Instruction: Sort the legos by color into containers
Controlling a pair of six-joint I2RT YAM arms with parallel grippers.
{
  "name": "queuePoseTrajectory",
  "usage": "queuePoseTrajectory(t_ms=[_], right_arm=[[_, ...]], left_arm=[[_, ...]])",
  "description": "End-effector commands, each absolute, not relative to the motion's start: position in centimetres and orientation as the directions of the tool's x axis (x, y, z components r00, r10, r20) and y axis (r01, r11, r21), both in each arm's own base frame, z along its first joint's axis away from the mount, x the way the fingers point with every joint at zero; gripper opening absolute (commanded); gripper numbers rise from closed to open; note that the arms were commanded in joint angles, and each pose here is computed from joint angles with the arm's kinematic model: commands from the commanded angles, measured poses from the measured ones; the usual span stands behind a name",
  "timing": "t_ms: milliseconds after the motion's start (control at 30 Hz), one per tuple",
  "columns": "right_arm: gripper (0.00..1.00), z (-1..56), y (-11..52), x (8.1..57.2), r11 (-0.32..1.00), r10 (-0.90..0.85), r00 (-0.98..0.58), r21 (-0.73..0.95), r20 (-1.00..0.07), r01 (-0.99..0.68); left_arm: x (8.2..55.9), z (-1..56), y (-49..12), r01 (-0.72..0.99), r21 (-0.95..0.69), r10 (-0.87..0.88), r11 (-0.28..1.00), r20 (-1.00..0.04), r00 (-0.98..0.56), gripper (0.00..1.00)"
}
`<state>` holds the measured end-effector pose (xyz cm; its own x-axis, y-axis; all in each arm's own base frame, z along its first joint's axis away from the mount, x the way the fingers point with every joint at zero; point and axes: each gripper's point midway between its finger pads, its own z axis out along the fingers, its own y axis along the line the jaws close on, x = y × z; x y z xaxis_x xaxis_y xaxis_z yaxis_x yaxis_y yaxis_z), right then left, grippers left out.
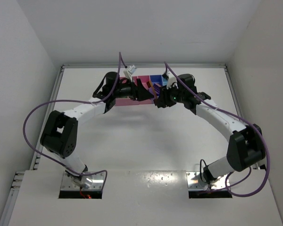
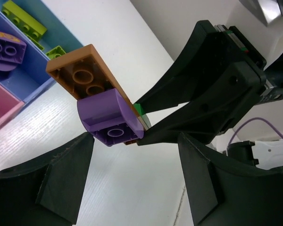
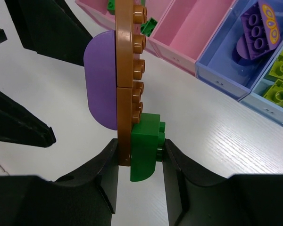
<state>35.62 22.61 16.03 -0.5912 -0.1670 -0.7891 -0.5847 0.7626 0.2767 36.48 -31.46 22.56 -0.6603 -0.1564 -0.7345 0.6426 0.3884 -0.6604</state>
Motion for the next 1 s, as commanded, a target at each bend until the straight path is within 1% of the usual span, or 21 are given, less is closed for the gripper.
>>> queuePoseTrajectory(t_ms=[0,167,200,400,467,533,567,600,633,767,867,900,967], right_arm=[[0.01,19.2,23.6,36.2,0.745,-0.144,-0.512,0.248,-0.847,-0.620],[0.01,19.2,23.3,35.8,0.743,-0.150,-0.505,0.240,-0.850,-0.625],[0.01,19.6,23.3,35.7,0.742,-0.147,-0.498,0.237,-0.855,-0.627],[0.01,19.3,22.9,34.9,0.743,-0.149,-0.503,0.239,-0.851,-0.625],[0.01,19.3,22.9,34.9,0.743,-0.149,-0.503,0.239,-0.851,-0.625],[0.01,19.3,22.9,34.9,0.743,-0.149,-0.503,0.239,-0.851,-0.625],[0.01,19.3,22.5,35.1,0.750,-0.144,-0.505,0.239,-0.851,-0.617],[0.01,18.9,22.3,35.1,0.756,-0.147,-0.512,0.237,-0.847,-0.610],[0.01,18.9,22.0,35.3,0.765,-0.131,-0.521,0.248,-0.844,-0.594],[0.01,17.8,20.2,35.8,0.804,-0.098,-0.562,0.267,-0.821,-0.531],[0.01,16.6,18.8,34.9,0.817,-0.099,-0.601,0.280,-0.793,-0.504],[0.01,16.3,18.1,34.2,0.815,-0.111,-0.611,0.279,-0.784,-0.507],[0.01,14.6,16.9,32.8,0.810,-0.196,-0.620,0.232,-0.760,-0.539]], left_arm=[[37.4,24.2,-32.0,0.688,-0.584,-0.139,0.431,-0.796,-0.589,0.77],[38.1,23.8,-32.7,0.677,-0.573,-0.128,0.463,-0.798,-0.588,0.72],[38.7,23.4,-32.6,0.658,-0.575,-0.132,0.486,-0.793,-0.595,0.72],[39.5,22.6,-32.6,0.635,-0.559,-0.123,0.533,-0.794,-0.595,0.70],[39.4,22.4,-32.6,0.631,-0.562,-0.120,0.535,-0.790,-0.602,0.65],[39.4,22.4,-32.6,0.631,-0.562,-0.120,0.535,-0.790,-0.602,0.57],[39.4,22.4,-32.6,0.631,-0.562,-0.120,0.535,-0.790,-0.602,0.47],[39.4,22.4,-32.6,0.631,-0.562,-0.120,0.535,-0.790,-0.602,0.41],[39.1,22.1,-32.6,0.636,-0.566,-0.114,0.525,-0.787,-0.606,0.31],[37.7,22.4,-32.7,0.667,-0.587,-0.109,0.459,-0.782,-0.613,0.15],[36.4,22.4,-32.7,0.700,-0.593,-0.085,0.398,-0.784,-0.615,0.10],[35.8,22.1,-32.5,0.705,-0.591,-0.064,0.391,-0.782,-0.620,0.10],[35.1,21.6,-32.3,0.739,-0.555,-0.009,0.381,-0.802,-0.598,0.08]])
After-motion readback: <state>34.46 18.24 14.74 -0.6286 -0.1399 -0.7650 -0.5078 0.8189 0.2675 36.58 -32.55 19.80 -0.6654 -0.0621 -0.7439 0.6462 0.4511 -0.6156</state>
